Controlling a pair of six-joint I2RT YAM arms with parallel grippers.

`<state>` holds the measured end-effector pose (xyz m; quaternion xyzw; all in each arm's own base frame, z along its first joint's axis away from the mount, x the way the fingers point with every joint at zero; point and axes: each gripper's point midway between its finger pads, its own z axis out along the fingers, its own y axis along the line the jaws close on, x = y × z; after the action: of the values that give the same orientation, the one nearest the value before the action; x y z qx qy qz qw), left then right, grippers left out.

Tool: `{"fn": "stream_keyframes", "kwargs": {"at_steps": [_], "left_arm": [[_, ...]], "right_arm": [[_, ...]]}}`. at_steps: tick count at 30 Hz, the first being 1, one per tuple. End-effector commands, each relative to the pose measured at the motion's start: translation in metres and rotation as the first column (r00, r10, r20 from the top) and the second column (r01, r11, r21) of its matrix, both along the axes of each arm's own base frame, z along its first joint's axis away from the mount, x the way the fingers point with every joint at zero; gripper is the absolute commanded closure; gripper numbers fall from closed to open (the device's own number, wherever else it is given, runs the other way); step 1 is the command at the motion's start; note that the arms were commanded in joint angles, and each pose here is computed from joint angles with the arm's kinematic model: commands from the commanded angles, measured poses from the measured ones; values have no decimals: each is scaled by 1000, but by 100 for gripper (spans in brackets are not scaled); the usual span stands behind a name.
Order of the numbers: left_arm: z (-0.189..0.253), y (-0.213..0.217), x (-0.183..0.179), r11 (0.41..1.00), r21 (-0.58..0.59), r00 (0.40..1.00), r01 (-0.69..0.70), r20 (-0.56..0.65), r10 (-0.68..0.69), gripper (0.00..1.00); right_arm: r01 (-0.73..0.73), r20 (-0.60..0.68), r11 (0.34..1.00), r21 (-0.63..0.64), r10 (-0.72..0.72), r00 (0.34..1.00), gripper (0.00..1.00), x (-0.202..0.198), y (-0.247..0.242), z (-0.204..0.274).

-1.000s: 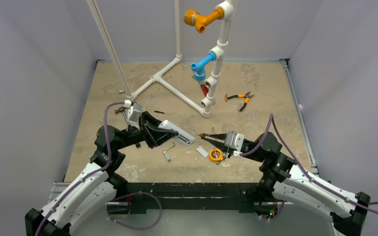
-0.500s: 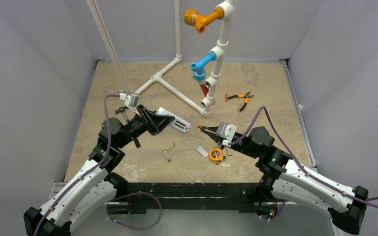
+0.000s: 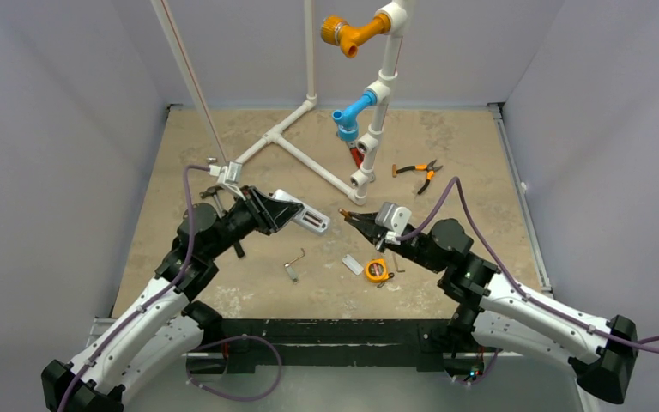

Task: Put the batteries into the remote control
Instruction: Load the battery into the remote control.

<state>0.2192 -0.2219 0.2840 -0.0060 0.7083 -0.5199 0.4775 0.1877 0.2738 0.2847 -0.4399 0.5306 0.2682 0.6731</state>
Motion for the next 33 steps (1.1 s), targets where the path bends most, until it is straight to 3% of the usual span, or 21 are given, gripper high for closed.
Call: {"fn": "stream_keyframes", "kwargs": {"at_steps": [1,6,8,12,17,23,25,28,31,33], "left_arm": [[33,3,-2,998,-56,997,-5,71,9,100],[40,0,-11,996,-75,987,46,155,-34,100],[51,-6,-24,989,-78,963,127,250,-104,100],[83,-18,-70,930,-38,810,366,504,-299,100],[97,-27,-110,843,99,629,528,621,-467,100],[95,-36,-124,801,214,565,560,609,-557,100],[92,-38,-121,807,229,575,545,598,-558,100],[85,-40,-99,856,199,675,476,541,-501,100],[67,-35,-52,951,129,872,282,378,-311,100],[46,-26,-22,986,98,963,134,223,-153,100]], "right_arm": [[114,-36,983,141,-111,993,100,20,-2,30],[160,-47,971,180,-154,987,100,28,-5,29],[161,-39,967,197,-156,987,100,27,-7,31],[201,-22,957,209,-201,979,100,31,-16,34],[246,-5,952,183,-249,968,100,38,-22,30],[243,-5,954,174,-245,969,100,37,-21,29],[241,-4,955,171,-244,970,100,37,-21,29],[242,-3,957,160,-245,969,100,37,-22,28],[240,-5,959,148,-242,970,100,36,-22,27],[233,-14,960,156,-234,972,100,34,-22,28]]}}
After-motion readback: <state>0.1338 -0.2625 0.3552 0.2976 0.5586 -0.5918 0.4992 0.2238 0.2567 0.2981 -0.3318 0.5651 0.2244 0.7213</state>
